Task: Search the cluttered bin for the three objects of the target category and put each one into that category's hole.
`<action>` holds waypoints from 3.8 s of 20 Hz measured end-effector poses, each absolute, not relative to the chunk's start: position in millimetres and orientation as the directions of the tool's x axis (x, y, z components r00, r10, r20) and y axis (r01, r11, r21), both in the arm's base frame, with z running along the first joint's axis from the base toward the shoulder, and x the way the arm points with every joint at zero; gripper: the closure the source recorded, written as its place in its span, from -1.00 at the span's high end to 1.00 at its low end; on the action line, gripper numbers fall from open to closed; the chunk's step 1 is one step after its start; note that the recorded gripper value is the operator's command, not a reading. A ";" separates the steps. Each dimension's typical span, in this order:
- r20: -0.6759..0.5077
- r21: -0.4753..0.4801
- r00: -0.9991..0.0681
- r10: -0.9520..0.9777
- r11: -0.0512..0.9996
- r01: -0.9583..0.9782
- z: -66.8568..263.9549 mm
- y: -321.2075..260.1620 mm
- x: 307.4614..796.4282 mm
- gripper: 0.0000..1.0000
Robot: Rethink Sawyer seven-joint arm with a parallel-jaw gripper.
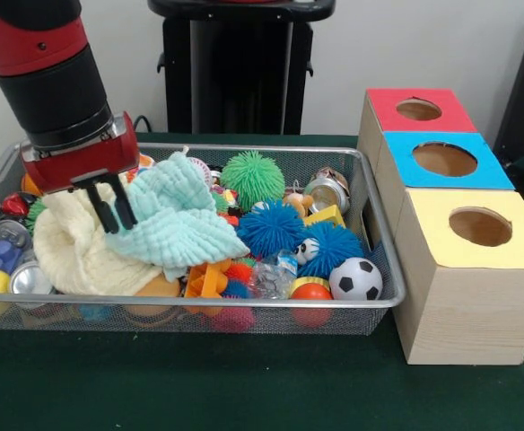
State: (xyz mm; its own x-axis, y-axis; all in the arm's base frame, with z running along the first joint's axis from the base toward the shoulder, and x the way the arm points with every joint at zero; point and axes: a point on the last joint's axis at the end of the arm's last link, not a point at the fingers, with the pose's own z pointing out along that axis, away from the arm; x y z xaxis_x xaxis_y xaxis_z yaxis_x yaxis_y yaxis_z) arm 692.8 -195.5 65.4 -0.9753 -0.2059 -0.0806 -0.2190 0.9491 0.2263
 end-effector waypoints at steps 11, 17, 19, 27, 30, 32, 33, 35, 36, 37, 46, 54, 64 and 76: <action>-0.086 0.248 -0.979 -0.187 0.947 -0.203 69.0 -193.0 696.0 -1.00; -0.086 0.252 -0.979 -0.184 0.947 -0.200 69.7 -191.3 696.9 -1.00; -0.086 0.253 -0.979 -0.183 0.947 -0.199 70.2 -191.2 697.1 -1.00; -0.090 0.247 -0.981 -0.174 0.950 -0.191 83.1 -192.5 698.7 -1.00; -0.089 0.242 -0.980 -0.177 0.951 -0.194 101.4 -184.2 698.4 1.00; -0.088 0.239 -0.980 -0.179 0.951 -0.196 104.5 -181.9 698.2 1.00; -0.088 0.238 -0.980 -0.180 0.951 -0.197 106.1 -180.7 698.1 1.00; -0.086 0.235 -0.979 -0.185 0.951 -0.200 111.7 -175.4 697.8 1.00; -0.084 0.233 -0.979 -0.187 0.951 -0.202 115.9 -170.9 698.1 1.00; -0.084 0.231 -0.979 -0.188 0.952 -0.203 118.4 -168.6 698.8 1.00; -0.091 0.226 -0.977 -0.194 0.951 -0.210 140.0 -144.2 707.1 1.00; -0.077 0.214 -0.975 -0.207 0.952 -0.219 124.4 -120.6 691.7 1.00; -0.050 0.208 -0.971 -0.232 0.949 -0.237 87.6 -77.3 662.6 1.00; -0.067 0.246 -0.970 -0.235 0.938 -0.245 31.8 -24.2 630.2 1.00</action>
State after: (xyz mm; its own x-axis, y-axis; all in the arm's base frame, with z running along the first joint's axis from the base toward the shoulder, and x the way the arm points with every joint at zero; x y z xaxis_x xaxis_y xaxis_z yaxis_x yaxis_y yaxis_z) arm 630.2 -24.2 31.8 -0.9696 -0.2352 -0.0674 -0.2446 0.9380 0.2457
